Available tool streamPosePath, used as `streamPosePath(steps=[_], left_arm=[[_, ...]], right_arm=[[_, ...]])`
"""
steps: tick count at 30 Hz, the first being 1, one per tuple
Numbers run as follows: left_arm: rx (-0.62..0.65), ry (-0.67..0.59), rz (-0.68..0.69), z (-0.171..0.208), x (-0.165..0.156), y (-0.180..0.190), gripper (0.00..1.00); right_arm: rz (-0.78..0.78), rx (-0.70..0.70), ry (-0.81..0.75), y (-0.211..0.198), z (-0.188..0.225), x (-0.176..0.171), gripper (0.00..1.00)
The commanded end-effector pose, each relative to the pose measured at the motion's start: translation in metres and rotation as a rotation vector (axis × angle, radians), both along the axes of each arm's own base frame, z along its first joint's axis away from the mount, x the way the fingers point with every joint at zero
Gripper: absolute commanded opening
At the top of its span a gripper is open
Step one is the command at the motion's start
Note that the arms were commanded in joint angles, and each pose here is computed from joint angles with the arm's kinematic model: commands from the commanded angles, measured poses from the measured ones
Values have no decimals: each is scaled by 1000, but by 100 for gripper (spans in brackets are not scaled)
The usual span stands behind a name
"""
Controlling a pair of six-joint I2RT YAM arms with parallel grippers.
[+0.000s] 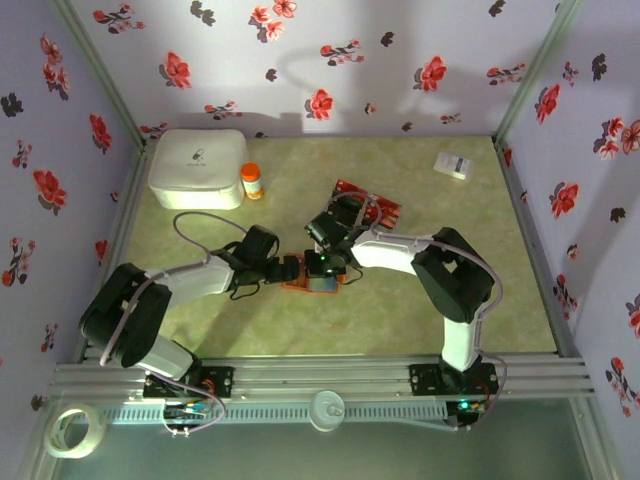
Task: Put the credit cards into the card holder
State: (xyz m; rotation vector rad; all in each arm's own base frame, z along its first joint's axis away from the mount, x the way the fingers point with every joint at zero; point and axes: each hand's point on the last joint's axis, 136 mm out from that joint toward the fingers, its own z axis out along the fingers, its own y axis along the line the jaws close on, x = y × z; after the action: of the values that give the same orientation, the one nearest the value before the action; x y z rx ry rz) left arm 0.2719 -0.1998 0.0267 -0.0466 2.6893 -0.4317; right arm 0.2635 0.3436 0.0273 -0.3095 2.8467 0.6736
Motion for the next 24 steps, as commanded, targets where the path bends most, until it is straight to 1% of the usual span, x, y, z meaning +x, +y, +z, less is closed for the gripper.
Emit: streamPosePath(steps=[1,11,24], left_arm=[[213,182,126,-41,-34,63,100],[205,186,271,-43,-36,86,100],[225,210,252,-55,-46,92,100]], right_arm=[[6,-14,13,1,-7,-3,4],[6,-38,20,-8,-14,-9,3],[18,-92,8,-26,-15,-17,3]])
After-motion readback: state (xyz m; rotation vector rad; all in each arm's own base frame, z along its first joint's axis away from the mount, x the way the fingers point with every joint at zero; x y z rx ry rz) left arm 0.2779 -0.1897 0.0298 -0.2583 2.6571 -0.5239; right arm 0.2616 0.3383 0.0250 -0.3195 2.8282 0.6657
